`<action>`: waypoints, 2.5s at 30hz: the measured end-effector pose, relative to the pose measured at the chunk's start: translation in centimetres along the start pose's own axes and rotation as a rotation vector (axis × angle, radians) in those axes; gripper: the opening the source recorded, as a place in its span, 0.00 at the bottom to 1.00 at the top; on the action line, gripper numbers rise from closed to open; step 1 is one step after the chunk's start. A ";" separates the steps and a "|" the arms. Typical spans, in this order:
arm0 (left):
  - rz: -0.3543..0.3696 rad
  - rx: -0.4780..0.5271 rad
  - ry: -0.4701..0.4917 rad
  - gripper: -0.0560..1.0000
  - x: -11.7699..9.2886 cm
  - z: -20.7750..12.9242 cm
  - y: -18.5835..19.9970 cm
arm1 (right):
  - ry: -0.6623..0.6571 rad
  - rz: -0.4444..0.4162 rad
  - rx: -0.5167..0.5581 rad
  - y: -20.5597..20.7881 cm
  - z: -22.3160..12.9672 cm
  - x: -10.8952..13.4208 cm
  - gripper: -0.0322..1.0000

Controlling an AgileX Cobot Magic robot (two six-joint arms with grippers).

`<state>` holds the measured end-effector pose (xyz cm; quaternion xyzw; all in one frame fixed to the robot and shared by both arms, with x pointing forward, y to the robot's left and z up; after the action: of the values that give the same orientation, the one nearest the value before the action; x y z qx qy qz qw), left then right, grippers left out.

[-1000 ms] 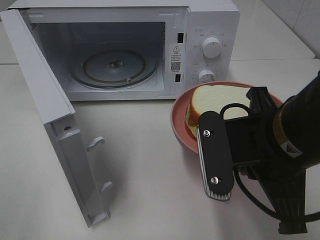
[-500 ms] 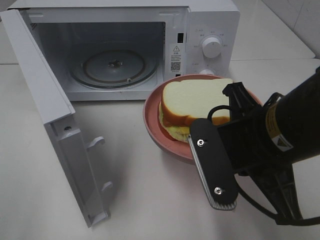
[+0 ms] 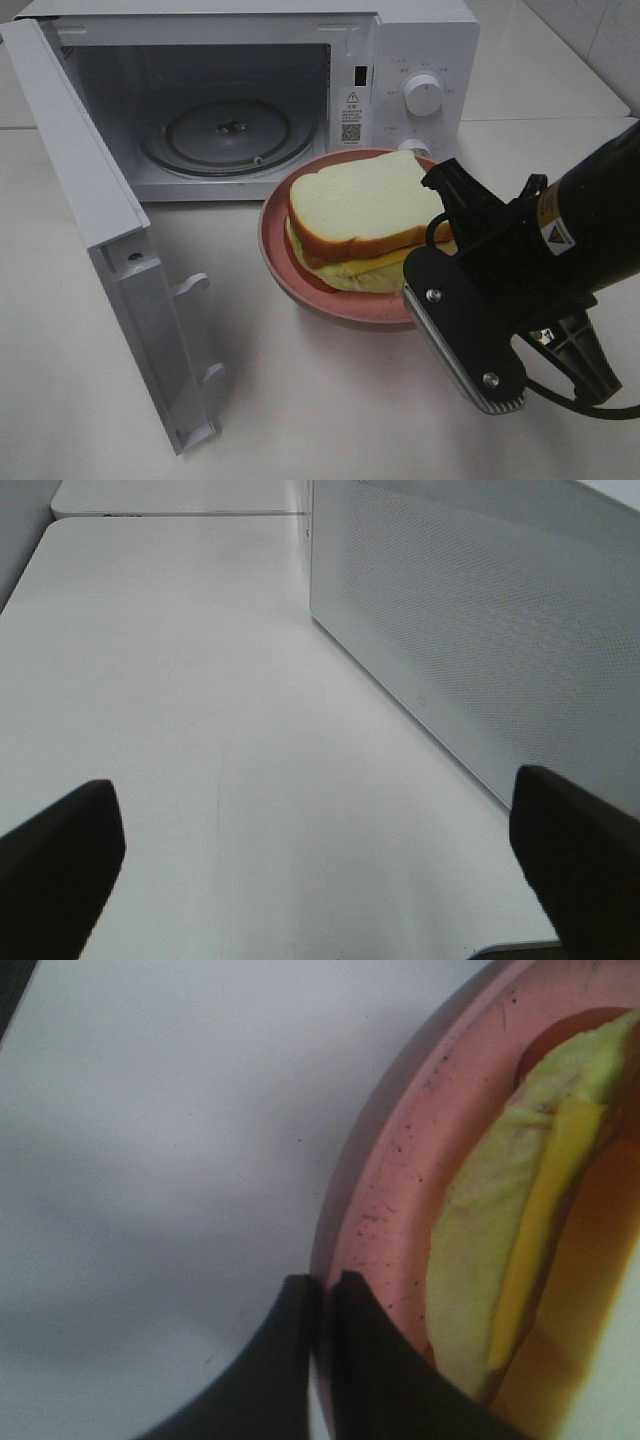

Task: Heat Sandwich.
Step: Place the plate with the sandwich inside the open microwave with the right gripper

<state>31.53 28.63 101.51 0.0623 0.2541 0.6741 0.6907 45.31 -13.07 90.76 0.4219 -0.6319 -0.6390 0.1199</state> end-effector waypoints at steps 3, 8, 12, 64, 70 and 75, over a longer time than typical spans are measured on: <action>0.000 0.000 0.000 0.99 0.0 0.0 0.0 | 0.035 0.005 -0.006 -0.6 0.1 -0.1 0.07; 0.000 0.000 0.000 0.99 0.0 0.0 0.0 | 0.086 -0.046 -0.025 -1.6 0.6 -1.3 0.07; 0.000 0.000 0.000 0.99 0.0 0.0 0.0 | 0.103 -0.052 -0.029 -2.1 0.7 -1.7 0.07; 0.000 0.000 0.000 0.99 0.0 0.0 0.0 | -0.004 -0.052 -0.127 -10.5 0.8 -19.4 0.07; 0.000 0.000 0.000 0.99 0.0 0.0 0.0 | -0.027 -0.045 -0.096 -11.2 0.0 -20.4 0.07; 0.000 0.000 0.000 0.99 0.0 0.0 0.0 | -0.049 -0.045 -0.068 -11.7 -0.9 -21.5 0.07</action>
<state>31.53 28.63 101.51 0.0623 0.2541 0.6741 0.6907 63.60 3.09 88.57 0.4162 -0.6028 -0.6728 0.1043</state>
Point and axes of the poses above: a point on each arm's last joint axis where the gripper is mounted, y pointing back along that axis away from the gripper, x along the wrist's bending axis when the last joint is at zero, z = x × y, the point moved 9 cm from there along -y, pointing out along that axis toward the gripper, and after that the axes turned 15 degrees about y, right-handed, at the moved point
